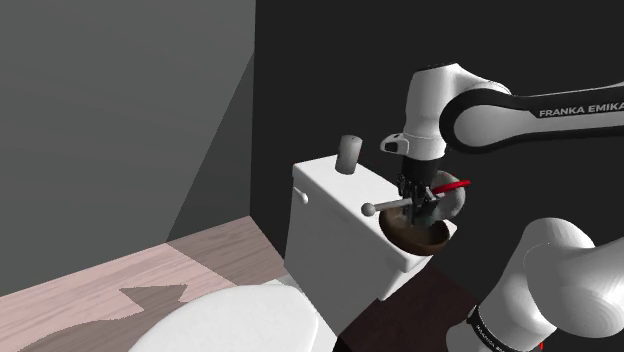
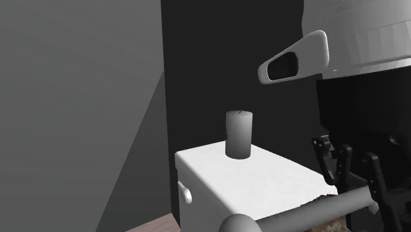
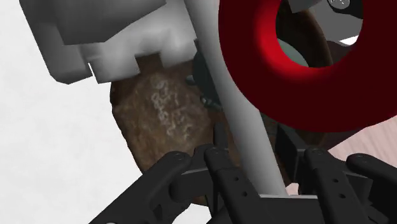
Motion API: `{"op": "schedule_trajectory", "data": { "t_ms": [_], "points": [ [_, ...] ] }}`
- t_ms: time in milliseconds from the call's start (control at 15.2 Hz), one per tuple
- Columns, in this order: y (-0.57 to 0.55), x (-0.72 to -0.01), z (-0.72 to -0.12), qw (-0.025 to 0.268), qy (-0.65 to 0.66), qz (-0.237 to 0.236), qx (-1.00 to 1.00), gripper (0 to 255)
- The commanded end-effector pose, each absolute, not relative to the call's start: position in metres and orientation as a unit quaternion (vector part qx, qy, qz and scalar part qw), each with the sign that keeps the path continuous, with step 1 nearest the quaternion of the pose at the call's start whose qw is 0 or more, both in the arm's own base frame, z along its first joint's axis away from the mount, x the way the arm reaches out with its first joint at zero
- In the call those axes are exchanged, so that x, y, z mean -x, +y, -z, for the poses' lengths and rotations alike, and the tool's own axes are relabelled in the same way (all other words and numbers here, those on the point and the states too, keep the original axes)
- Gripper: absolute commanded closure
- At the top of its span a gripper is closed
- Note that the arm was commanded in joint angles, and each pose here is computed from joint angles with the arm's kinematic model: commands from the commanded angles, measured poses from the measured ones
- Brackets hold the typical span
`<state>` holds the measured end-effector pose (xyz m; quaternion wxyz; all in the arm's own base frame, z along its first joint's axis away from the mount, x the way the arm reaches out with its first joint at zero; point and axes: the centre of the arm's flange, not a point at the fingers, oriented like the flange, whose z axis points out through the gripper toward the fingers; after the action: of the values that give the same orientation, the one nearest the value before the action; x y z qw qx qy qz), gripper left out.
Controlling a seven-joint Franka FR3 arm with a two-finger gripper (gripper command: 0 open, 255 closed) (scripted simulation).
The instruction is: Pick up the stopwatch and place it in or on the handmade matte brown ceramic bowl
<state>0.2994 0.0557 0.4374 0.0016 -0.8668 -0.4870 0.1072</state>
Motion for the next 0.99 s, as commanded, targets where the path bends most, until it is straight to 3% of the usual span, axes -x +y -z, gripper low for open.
{"op": "schedule_trajectory", "data": {
  "t_ms": [0,528,594,924],
  "points": [
    [0.0554,-0.2995,-0.4274,0.002,-0.487,-0.107,0.867,255],
    [0.0554,-0.2995,-0.4274,0.002,-0.487,-0.107,0.867,255],
    [0.0553,-0.2995,-0.4274,0.002,-0.487,-0.107,0.867,0],
    [0.0554,-0.2995,-0.4274,0.002,-0.487,-0.107,0.867,0]
  ]
}}
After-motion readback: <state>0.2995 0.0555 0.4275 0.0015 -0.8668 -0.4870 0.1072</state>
